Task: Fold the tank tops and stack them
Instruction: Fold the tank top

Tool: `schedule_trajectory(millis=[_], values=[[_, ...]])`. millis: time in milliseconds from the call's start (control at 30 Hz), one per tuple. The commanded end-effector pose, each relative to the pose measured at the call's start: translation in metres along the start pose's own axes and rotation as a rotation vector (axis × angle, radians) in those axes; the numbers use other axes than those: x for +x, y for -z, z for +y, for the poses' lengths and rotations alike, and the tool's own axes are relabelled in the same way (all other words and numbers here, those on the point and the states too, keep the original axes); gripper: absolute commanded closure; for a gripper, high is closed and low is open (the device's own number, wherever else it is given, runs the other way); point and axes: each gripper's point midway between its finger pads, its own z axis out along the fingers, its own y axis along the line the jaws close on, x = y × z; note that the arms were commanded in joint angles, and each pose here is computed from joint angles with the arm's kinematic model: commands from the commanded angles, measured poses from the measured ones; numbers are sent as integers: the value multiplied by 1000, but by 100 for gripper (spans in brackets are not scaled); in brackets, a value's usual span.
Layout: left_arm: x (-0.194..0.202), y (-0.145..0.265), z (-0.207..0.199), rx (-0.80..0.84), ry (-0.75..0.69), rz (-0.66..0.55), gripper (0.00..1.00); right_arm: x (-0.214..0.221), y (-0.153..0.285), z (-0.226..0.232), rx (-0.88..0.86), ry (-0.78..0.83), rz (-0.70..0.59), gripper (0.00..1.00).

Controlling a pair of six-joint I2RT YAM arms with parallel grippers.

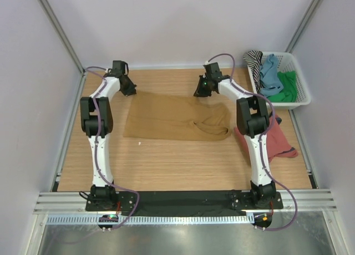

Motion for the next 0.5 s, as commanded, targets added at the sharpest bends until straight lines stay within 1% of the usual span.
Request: schedule_trajectory(millis=[0,33,100,133,267,400,467], values=[[-45,61,-23,49,-29,-177,100,-35,46,38,-96,44,-140,99],[-42,61,-19,40,-29,-178,100,-39,57,42,-105,47,-158,99],[-42,69,-18,48,-29,-193,100,-31,58,38,-106,42,-158,99],[-42,72,-18,50,-28,-195,100,-33,66,42,-113,46,-172,99],[-39,82,-20,75,-27,-197,100,-25,75,39,-109,51,-172,99],[-25,82,-12,79,-22,-189,100,-6,81,37,-113,50,-168,99],[-23,87,-11,88,-24,-201,100,-3,88,42,-118,58,-179,99]])
